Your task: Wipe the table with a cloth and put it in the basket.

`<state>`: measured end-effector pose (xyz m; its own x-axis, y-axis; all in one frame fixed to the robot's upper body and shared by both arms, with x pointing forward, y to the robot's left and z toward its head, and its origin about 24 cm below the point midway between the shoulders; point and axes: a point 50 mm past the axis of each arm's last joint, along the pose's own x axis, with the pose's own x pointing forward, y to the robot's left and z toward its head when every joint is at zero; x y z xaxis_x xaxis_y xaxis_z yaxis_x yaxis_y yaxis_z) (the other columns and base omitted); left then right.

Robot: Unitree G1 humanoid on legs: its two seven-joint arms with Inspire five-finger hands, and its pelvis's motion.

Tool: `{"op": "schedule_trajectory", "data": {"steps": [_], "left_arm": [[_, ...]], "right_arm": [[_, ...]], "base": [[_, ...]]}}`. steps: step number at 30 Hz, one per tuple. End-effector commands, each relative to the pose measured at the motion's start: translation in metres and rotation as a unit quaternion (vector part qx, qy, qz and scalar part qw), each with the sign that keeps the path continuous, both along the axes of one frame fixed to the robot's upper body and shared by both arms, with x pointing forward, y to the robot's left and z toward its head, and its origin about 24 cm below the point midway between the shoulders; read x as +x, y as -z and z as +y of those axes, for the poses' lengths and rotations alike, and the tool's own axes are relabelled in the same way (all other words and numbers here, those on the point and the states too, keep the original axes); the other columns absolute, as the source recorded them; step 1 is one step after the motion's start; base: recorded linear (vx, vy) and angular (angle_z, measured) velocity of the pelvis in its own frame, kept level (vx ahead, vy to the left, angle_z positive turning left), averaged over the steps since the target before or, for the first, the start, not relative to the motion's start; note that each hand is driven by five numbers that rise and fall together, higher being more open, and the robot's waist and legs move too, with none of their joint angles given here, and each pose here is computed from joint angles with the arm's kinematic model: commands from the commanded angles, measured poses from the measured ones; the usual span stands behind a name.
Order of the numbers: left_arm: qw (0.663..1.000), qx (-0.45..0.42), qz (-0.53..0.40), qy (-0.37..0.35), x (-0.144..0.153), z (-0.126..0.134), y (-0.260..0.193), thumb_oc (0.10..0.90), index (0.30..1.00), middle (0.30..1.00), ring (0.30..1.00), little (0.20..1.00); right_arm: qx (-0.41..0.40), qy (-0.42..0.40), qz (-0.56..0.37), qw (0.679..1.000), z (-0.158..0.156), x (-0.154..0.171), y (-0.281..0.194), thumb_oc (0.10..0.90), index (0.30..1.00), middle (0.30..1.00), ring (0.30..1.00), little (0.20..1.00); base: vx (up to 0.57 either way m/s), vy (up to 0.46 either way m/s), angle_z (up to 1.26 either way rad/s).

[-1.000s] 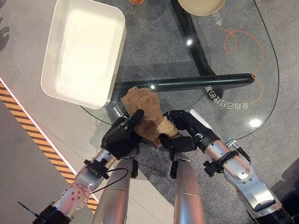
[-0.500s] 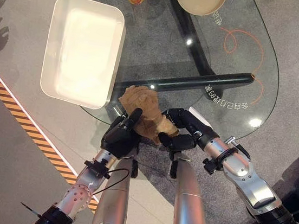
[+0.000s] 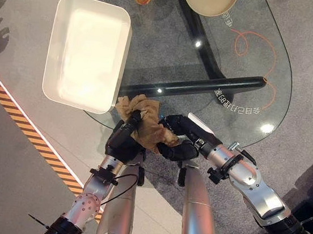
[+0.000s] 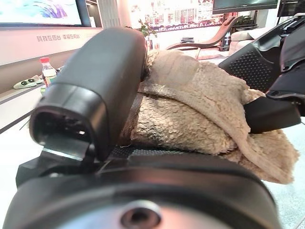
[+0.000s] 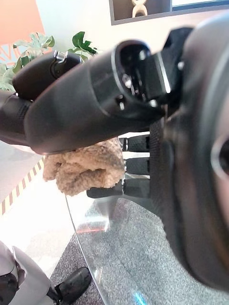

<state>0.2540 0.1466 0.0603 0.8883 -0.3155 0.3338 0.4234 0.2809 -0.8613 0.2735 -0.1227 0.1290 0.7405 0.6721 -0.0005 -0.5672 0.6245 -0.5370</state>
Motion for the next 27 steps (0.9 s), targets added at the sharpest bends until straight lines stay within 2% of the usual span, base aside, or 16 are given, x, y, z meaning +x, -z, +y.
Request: {"op": "schedule_trajectory", "data": {"steps": [1,7,12,13,14,27], "left_arm": [[0.973,-0.066,-0.215,0.055,-0.008,-0.016,-0.067,0.100,0.300,0.300,0.300,0.200],[0.974,-0.066,-0.210,0.053,-0.006,-0.017,-0.067,0.100,0.300,0.300,0.300,0.200],[0.974,-0.067,-0.208,0.051,-0.006,-0.018,-0.067,0.100,0.300,0.300,0.300,0.200],[0.975,-0.067,-0.207,0.050,-0.005,-0.018,-0.066,0.100,0.300,0.300,0.300,0.200],[0.975,-0.068,-0.207,0.049,-0.006,-0.018,-0.066,0.100,0.300,0.300,0.300,0.200],[0.974,-0.073,-0.212,0.035,-0.009,-0.017,-0.065,0.100,0.300,0.300,0.300,0.200]], "right_arm": [[-0.011,-0.022,0.003,1.000,0.004,-0.009,0.004,0.100,0.300,0.300,0.300,0.200],[0.000,-0.016,-0.002,1.000,0.004,-0.008,0.003,0.100,0.300,0.300,0.300,0.200],[0.074,-0.017,0.003,0.997,0.005,-0.007,-0.004,0.100,0.300,0.300,0.300,0.200],[0.083,-0.015,-0.001,0.996,0.005,-0.007,-0.005,0.339,0.505,0.505,0.505,0.439],[0.091,-0.013,-0.002,0.996,0.005,-0.008,-0.006,0.800,0.900,0.900,0.900,0.900],[0.150,0.042,-0.022,0.988,-0.005,-0.009,-0.009,0.800,0.900,0.900,0.900,0.900]], "base": [[0.00,0.000,0.00],[0.00,0.000,0.00],[0.00,0.000,0.00],[0.00,0.000,0.00],[0.00,0.000,0.00],[0.00,0.000,0.00]]}}
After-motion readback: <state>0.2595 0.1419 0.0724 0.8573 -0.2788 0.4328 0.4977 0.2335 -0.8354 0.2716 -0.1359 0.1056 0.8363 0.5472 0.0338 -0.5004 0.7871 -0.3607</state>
